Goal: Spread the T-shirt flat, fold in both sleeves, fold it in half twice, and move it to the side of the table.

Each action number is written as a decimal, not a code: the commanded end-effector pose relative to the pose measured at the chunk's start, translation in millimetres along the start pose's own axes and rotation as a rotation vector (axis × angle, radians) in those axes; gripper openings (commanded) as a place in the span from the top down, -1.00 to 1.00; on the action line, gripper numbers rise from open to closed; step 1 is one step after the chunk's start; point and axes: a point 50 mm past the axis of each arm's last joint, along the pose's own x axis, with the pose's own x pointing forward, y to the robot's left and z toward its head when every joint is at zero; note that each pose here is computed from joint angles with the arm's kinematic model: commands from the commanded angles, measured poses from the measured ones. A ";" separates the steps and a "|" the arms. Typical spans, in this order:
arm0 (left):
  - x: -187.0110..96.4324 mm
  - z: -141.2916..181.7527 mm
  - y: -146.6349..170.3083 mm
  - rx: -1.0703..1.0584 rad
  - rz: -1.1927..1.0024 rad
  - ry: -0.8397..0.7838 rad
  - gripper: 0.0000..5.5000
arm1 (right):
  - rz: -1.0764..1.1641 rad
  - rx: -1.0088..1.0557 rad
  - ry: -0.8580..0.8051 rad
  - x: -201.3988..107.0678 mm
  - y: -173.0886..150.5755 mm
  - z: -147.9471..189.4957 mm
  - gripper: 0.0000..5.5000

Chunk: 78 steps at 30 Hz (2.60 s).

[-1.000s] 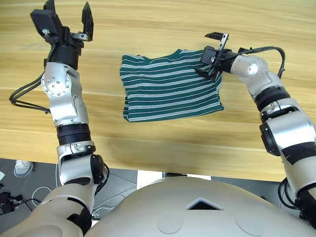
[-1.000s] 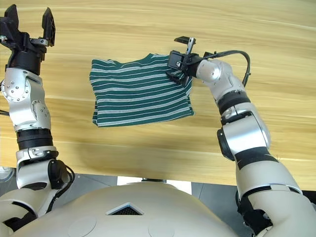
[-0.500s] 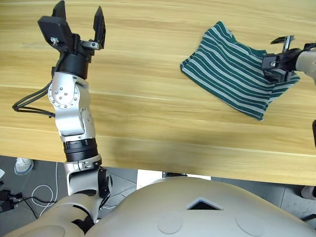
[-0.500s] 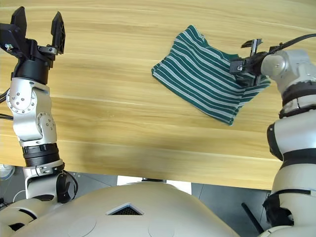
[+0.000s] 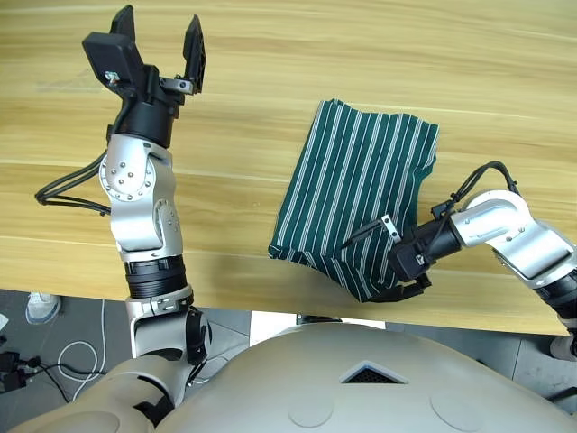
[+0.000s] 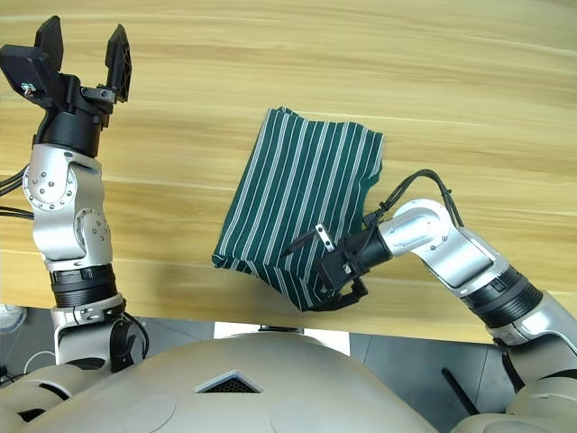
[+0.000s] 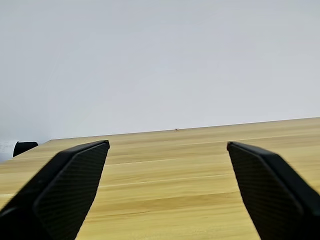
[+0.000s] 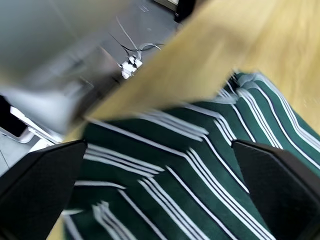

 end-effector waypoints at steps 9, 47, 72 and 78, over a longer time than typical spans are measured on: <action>-32.2 -3.0 -8.7 0.152 -0.231 0.081 -0.59 | -0.226 0.130 -0.043 -29.1 0.6 -2.7 -0.95; -153.7 -69.0 -38.3 1.179 -1.578 -0.165 -0.59 | -0.729 -0.352 0.106 -29.7 38.1 -54.7 -0.95; -157.9 -77.8 -32.4 1.181 -1.588 -0.135 0.73 | -0.526 -0.343 0.057 -32.8 107.2 -56.6 -0.96; -156.9 -75.9 -35.4 1.156 -1.565 -0.135 0.98 | -0.528 -0.408 0.081 -22.5 86.5 -60.9 -0.96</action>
